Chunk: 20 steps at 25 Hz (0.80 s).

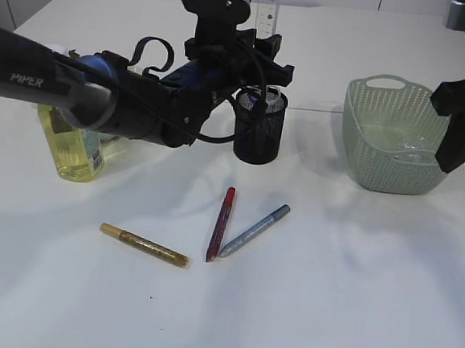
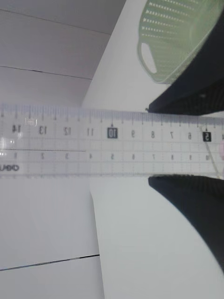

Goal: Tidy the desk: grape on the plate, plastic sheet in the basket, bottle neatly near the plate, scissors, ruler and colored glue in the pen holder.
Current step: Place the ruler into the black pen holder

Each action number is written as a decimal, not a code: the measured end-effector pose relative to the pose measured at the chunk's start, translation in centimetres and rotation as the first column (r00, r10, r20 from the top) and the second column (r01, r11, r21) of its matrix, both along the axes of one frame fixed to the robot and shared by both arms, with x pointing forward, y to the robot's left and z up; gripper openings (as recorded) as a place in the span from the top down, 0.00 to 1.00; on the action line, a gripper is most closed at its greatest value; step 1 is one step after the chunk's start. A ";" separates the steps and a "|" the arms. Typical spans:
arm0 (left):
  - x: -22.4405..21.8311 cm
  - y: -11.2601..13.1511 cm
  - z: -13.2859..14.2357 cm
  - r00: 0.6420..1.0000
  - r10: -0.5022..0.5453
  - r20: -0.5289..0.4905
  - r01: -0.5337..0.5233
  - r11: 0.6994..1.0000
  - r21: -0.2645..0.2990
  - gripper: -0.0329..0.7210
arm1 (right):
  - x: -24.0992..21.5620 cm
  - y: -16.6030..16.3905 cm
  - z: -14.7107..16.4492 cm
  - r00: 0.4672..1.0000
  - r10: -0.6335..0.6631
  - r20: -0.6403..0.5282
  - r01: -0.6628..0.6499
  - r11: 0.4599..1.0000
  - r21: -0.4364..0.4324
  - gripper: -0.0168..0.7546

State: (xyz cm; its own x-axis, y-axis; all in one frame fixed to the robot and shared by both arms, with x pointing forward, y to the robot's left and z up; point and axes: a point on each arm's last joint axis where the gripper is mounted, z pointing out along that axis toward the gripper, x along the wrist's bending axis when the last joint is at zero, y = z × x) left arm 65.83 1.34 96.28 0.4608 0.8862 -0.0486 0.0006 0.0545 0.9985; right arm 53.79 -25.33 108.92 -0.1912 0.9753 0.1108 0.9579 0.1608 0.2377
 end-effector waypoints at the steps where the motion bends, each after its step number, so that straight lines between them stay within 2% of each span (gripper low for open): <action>1: 0.2 -0.2 -0.1 1.000 0.000 0.005 0.000 1.000 -0.004 0.59 | 0.0 0.0 0.0 1.000 0.000 0.000 0.000 1.000 0.000 0.61; 20: 1.9 -1.4 -2.1 1.000 -0.004 -0.012 0.004 1.000 -0.001 0.59 | 0.0 -0.2 0.0 1.000 0.004 0.002 -0.004 1.000 -0.020 0.61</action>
